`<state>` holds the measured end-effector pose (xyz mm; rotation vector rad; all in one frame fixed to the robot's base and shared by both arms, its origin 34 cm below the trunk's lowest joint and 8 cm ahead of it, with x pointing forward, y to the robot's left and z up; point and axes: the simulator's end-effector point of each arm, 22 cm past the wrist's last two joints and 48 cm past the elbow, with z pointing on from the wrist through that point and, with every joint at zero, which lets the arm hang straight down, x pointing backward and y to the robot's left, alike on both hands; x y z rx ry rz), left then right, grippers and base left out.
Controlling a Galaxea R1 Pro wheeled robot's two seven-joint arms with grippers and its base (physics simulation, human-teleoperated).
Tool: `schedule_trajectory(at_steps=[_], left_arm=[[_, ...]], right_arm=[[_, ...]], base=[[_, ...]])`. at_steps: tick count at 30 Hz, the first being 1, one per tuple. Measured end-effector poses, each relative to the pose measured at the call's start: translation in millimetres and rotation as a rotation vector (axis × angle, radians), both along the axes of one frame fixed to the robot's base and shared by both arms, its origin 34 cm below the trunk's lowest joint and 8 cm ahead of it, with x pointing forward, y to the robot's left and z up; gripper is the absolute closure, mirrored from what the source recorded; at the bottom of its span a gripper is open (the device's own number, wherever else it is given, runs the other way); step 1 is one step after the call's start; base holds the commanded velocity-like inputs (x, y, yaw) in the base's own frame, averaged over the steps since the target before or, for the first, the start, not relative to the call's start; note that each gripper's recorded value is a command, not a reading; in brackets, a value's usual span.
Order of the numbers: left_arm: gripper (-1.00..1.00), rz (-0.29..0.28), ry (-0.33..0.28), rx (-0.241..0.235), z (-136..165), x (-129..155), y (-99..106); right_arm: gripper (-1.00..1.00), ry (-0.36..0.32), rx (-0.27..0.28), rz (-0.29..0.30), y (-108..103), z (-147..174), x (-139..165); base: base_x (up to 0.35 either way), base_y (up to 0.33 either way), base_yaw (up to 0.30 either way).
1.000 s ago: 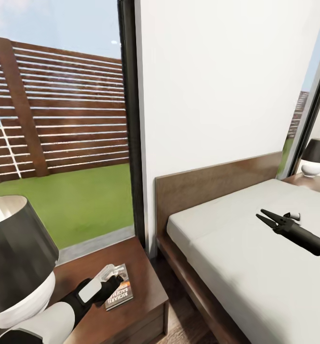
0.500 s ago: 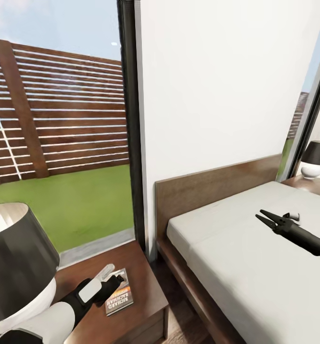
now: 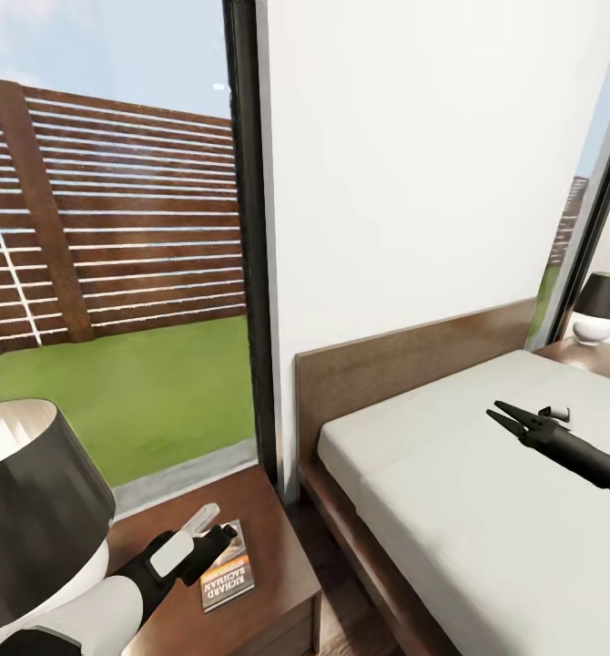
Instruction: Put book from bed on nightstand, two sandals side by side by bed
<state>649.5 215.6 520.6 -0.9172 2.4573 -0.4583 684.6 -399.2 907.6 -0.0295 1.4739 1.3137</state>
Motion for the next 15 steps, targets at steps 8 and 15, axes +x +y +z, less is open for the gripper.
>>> schedule_trajectory(at_steps=[8, 15], left_arm=[[-1.0, 0.0, -0.002, -0.001, 16.3, 2.8, -1.0], [-1.0, -0.001, -0.004, -0.002, 30.4, 5.1, -2.1]], right_arm=[[-1.0, 0.001, 0.003, 0.002, 1.9, 15.1, 3.0], [-1.0, 0.012, 0.023, 0.004, 8.3, 22.8, 6.8]], base=[[0.0, 0.0, 0.0], [0.0, 0.0, 0.0]])
